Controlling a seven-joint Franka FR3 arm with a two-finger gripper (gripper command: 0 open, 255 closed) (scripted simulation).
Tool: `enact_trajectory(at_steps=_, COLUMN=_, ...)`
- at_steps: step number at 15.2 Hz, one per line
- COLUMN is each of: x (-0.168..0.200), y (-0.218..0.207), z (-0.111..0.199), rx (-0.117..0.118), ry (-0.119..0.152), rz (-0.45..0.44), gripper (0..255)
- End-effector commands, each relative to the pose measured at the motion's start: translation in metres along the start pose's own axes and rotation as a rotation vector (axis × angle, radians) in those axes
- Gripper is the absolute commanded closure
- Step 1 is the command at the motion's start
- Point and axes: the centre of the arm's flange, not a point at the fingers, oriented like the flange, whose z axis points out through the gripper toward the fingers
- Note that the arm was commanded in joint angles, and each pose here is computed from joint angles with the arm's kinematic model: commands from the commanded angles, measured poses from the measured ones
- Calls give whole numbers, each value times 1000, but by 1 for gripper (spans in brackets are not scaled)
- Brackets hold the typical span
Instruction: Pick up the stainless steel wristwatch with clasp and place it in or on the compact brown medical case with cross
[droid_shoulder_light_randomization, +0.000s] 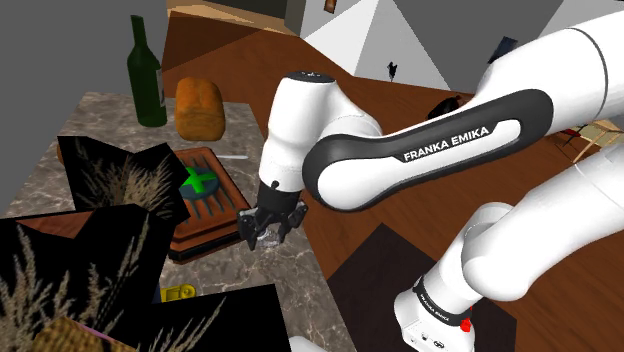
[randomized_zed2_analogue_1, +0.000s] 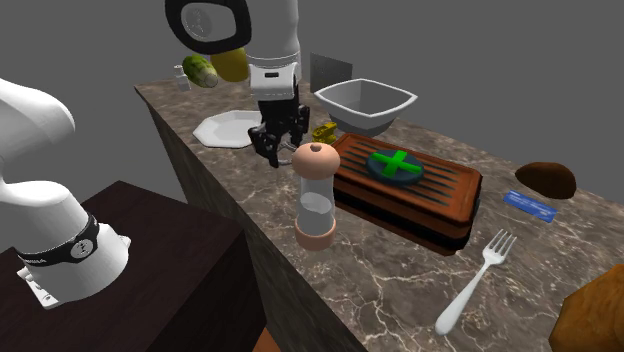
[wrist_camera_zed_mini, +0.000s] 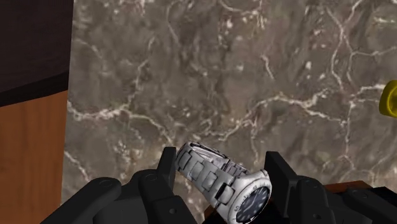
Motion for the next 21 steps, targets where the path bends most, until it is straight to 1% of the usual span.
enact_trajectory(at_steps=1, x=-1, y=-1, z=-11, rx=0, ry=0, rz=0, gripper=255)
enact_trajectory(at_steps=21, x=-4, y=-8, z=-116, rx=0, ry=0, rz=0, gripper=255)
